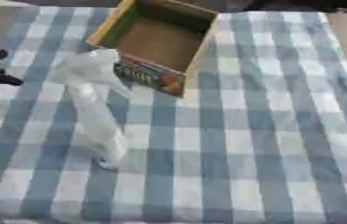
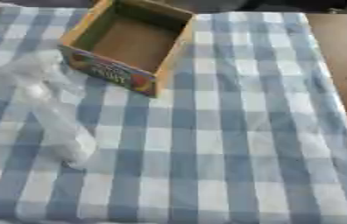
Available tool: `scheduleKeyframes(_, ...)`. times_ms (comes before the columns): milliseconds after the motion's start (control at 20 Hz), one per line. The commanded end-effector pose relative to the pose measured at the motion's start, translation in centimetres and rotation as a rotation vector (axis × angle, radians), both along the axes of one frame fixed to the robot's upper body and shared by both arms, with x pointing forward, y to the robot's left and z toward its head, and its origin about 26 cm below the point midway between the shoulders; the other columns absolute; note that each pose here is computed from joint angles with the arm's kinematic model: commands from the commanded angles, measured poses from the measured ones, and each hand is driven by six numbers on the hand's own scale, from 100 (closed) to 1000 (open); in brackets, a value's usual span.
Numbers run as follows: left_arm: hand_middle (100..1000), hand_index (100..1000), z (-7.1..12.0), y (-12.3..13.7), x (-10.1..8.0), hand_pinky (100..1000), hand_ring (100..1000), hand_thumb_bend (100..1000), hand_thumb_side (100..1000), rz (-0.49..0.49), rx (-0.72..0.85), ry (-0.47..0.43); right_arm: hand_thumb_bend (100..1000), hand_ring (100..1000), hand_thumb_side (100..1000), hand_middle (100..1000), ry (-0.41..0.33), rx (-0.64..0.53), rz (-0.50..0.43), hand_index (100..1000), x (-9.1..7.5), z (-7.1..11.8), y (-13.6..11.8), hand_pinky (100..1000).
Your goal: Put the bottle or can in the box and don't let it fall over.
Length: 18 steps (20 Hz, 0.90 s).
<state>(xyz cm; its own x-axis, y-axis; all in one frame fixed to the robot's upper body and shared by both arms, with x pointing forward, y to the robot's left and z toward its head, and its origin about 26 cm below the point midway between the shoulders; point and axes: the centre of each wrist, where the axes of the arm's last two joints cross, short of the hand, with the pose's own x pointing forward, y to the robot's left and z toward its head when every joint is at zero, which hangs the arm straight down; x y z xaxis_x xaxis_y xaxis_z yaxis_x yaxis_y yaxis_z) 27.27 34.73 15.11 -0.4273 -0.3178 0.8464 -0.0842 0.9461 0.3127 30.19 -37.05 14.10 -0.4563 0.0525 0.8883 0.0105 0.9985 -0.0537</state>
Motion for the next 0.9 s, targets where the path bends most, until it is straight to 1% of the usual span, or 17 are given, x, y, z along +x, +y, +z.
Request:
scheduleKeyframes(50,824,994,1.00,0.83,-0.44,1000,598,100,713,0.016,0.096,-0.031,100,1000,680,1000,-0.015,-0.028,-0.002,988,-0.10,0.75,-0.32,847)
scheduleKeyframes(350,827,995,0.73,1.51,-0.86,1000,594,100,723,0.025,0.120,-0.028,100,1000,681,1000,-0.012,-0.031,-0.001,988,-0.09,0.71,-0.30,847)
scheduleKeyframes(500,835,1000,0.66,1.57,-0.91,1000,595,100,726,0.013,0.113,-0.025,100,1000,683,1000,-0.011,-0.030,-0.001,988,-0.09,0.67,-0.29,847)
scheduleKeyframes(550,838,1000,0.65,1.55,-0.91,1000,596,121,720,0.005,0.112,-0.024,100,1000,683,1000,-0.010,-0.030,-0.001,988,-0.08,0.65,-0.29,847)
scheduleKeyframes(650,851,1000,0.68,1.44,-0.89,1000,604,232,681,-0.025,0.108,-0.025,100,1000,683,1000,-0.009,-0.029,-0.001,988,-0.08,0.63,-0.28,847)
scheduleKeyframes(700,857,1000,0.69,1.40,-0.89,1000,609,288,649,-0.044,0.107,-0.024,100,1000,684,1000,-0.009,-0.029,-0.001,989,-0.08,0.63,-0.28,847)
scheduleKeyframes(800,858,1000,0.73,1.39,-0.87,1000,616,367,581,-0.082,0.114,-0.023,100,1000,684,1000,-0.008,-0.028,-0.001,989,-0.07,0.62,-0.27,847)
scheduleKeyframes(900,860,1000,0.74,1.42,-0.86,1000,625,408,542,-0.115,0.124,-0.022,100,1000,684,1000,-0.008,-0.027,0.000,988,-0.07,0.61,-0.26,847)
